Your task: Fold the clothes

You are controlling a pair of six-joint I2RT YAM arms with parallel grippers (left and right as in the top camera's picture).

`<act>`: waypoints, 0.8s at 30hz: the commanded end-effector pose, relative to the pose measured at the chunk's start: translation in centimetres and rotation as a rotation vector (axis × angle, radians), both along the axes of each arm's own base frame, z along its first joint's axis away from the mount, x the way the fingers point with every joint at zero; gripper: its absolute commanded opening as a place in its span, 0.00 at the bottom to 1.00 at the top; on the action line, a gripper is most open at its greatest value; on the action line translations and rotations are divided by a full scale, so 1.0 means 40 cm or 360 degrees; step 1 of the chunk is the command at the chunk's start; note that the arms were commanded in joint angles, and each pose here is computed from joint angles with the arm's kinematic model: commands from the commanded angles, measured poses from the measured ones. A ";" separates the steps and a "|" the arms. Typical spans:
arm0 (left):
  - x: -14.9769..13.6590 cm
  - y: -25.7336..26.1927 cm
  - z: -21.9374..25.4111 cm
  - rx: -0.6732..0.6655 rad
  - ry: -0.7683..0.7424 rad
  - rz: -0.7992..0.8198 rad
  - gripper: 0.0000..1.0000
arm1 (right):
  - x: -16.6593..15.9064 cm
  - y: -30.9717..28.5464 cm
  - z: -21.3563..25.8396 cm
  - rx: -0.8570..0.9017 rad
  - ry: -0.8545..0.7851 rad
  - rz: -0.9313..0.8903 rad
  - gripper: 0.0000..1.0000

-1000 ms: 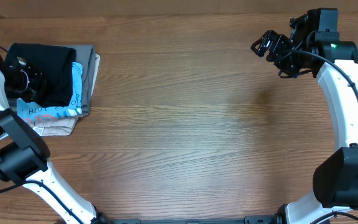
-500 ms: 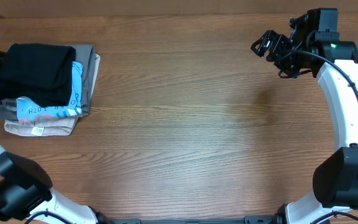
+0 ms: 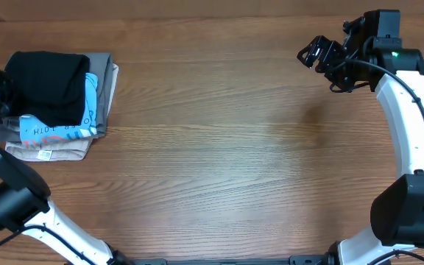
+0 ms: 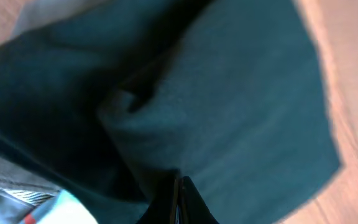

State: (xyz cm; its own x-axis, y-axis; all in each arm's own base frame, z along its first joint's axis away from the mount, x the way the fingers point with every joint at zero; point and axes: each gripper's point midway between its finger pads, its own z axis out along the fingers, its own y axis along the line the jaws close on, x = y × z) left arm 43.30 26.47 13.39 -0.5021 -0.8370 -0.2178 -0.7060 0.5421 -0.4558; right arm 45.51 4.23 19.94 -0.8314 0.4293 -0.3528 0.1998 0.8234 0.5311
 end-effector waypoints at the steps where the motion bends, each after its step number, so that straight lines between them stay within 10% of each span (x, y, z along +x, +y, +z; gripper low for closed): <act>1: -0.022 0.034 0.000 0.0070 0.0044 0.0053 0.04 | 0.003 -0.005 0.004 -0.0005 -0.0013 0.0001 1.00; 18: -0.083 0.050 -0.024 0.0180 0.0251 0.0068 0.04 | 0.003 -0.005 0.004 -0.0005 -0.0014 0.0001 1.00; 24: -0.098 0.001 0.172 0.0185 0.0031 0.0175 0.04 | 0.003 -0.005 0.004 -0.0005 -0.0014 0.0001 1.00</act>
